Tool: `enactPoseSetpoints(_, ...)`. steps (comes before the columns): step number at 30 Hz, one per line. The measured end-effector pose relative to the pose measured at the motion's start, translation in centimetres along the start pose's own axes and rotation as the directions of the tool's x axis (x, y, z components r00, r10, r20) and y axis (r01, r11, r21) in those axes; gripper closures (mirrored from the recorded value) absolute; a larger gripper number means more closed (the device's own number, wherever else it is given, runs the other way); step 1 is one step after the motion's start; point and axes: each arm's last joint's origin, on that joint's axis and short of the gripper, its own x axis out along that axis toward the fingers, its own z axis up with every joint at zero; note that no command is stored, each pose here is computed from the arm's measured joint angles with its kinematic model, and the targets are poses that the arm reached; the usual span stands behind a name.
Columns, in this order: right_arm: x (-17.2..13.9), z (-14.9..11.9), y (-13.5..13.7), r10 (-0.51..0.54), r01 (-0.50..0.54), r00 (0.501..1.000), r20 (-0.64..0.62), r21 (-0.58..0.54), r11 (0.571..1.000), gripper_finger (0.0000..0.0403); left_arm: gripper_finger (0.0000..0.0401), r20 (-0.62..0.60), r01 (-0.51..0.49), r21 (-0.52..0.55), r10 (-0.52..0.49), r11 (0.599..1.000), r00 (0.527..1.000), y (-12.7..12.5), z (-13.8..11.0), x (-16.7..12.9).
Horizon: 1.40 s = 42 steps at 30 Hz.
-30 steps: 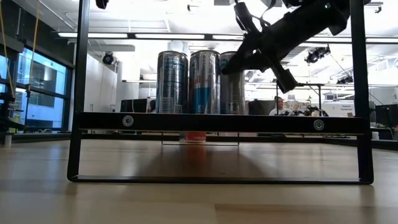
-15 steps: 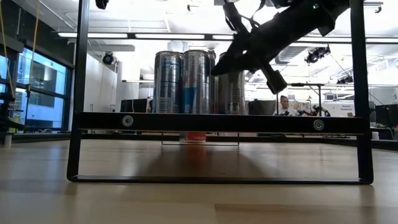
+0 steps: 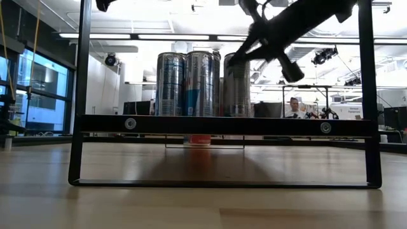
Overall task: Place canned beverage on shelf
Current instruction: Put the top blue soda can on the shelf aligned with the other blue soda can
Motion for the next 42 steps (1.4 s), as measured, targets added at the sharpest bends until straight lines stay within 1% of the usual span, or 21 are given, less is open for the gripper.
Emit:
enactPoseSetpoints(3,-1.7,0.7,1.0,0.048,-0.047,0.999,0.002,-0.111,0.993,0.0403,0.0107,-0.012,-0.004,0.002,0.004,1.0,1.0,0.1,-0.1,-0.1)
enactPoseSetpoints(5,-3.1,1.4,1.7,0.09,-0.086,0.996,0.011,-0.199,0.976,0.0403,0.0107,-0.003,-0.003,-0.013,0.002,1.0,1.0,0.1,0.0,-0.2)
enactPoseSetpoints(7,-4.6,2.1,2.4,0.141,-0.128,0.99,0.023,-0.293,0.948,0.0403,0.0107,-0.006,-0.004,-0.023,0.004,1.0,1.0,0.1,0.0,-0.2)
enactPoseSetpoints(9,-6.2,2.7,3.1,0.199,-0.171,0.98,0.029,-0.4,0.901,0.0403,0.0107,-0.001,-0.005,-0.024,0.005,1.0,1.0,0.1,0.0,-0.2)
enactPoseSetpoints(13,-9.3,4.3,4.2,0.311,-0.21,0.948,0.062,-0.612,0.763,0.0403,0.0107,0.004,-0.021,-0.013,0.021,1.0,1.0,0.1,0.0,-0.2)
enactPoseSetpoints(14,-10.0,4.8,4.5,0.345,-0.211,0.936,0.077,-0.66,0.721,0.0403,0.0107,0.006,-0.027,0.0,0.027,1.0,1.0,0.1,0.0,-0.2)
enactPoseSetpoints(16,-11.4,5.6,5.1,0.417,-0.194,0.902,0.112,-0.758,0.623,0.0403,0.0107,0.01,-0.03,0.016,0.03,0.999,0.999,0.1,0.1,-0.2)
enactPoseSetpoints(18,-12.6,6.2,5.7,0.495,-0.166,0.858,0.139,-0.836,0.523,0.0403,0.0107,0.027,-0.026,0.011,0.026,1.0,0.999,0.1,0.2,-0.2)
enactPoseSetpoints(20,-13.6,6.6,6.3,0.573,-0.16,0.808,0.137,-0.885,0.437,0.0403,0.0107,0.061,-0.017,-0.001,0.017,1.0,0.998,0.0,0.6,-0.2)
enactPoseSetpoints(22,-14.1,6.8,6.8,0.627,-0.156,0.77,0.12,-0.917,0.367,0.0403,0.0107,0.085,-0.012,-0.009,0.012,1.0,0.996,0.0,0.8,-0.3)
enactPoseSetpoints(24,-14.2,6.7,7.0,0.652,-0.156,0.753,0.087,-0.94,0.305,0.0403,0.0107,0.105,-0.011,-0.015,0.012,1.0,0.994,-0.1,1.0,-0.3)
enactPoseSetpoints(26,-14.1,6.6,7.0,0.656,-0.152,0.753,0.056,-0.955,0.256,0.0403,0.0107,0.111,-0.014,-0.017,0.016,1.0,0.994,-0.1,1.1,-0.3)
enactPoseSetpoints(27,-14.0,6.6,6.9,0.652,-0.151,0.757,0.043,-0.959,0.24,0.0403,0.0107,0.11,-0.016,-0.017,0.017,1.0,0.994,-0.1,1.1,-0.3)
enactPoseSetpoints(28,-14.0,6.5,6.9,0.644,-0.148,0.764,0.039,-0.961,0.234,0.0403,0.0107,0.108,-0.016,-0.017,0.018,1.0,0.994,-0.1,1.0,-0.3)
enactPoseSetpoints(31,-13.8,6.5,6.7,0.627,-0.142,0.778,0.037,-0.962,0.232,0.0403,0.011,0.109,-0.016,-0.017,0.018,1.0,0.994,-0.1,1.0,-0.3)
enactPoseSetpoints(33,-13.8,6.5,6.7,0.624,-0.144,0.781,0.038,-0.96,0.239,0.0403,0.0125,0.105,-0.003,-0.008,0.004,1.0,0.994,-0.1,1.0,-0.3)
enactPoseSetpoints(34,-13.8,6.5,6.7,0.624,-0.146,0.78,0.038,-0.959,0.242,0.0403,0.0141,0.103,0.006,-0.006,-0.006,1.0,0.995,-0.1,1.0,-0.3)
enactPoseSetpoints(36,-13.8,6.5,6.7,0.624,-0.149,0.781,0.038,-0.958,0.245,0.0403,0.0186,0.101,0.014,0.0,-0.014,1.0,0.995,-0.2,1.0,-0.3)
enactPoseSetpoints(38,-13.8,6.5,6.7,0.624,-0.149,0.781,0.038,-0.958,0.245,0.0403,0.025,0.1,0.013,0.027,-0.015,1.0,0.995,-0.2,1.0,-0.3)
enactPoseSetpoints(41,-13.8,6.5,6.7,0.624,-0.155,0.781,0.038,-0.955,0.253,0.0403,0.0361,0.101,0.008,0.07,-0.015,0.998,0.995,-0.2,1.0,-0.3)
enactPoseSetpoints(42,-13.8,6.5,6.7,0.624,-0.16,0.781,0.038,-0.953,0.259,0.0403,0.038,0.101,0.007,0.079,-0.015,0.997,0.995,-0.2,1.0,-0.3)
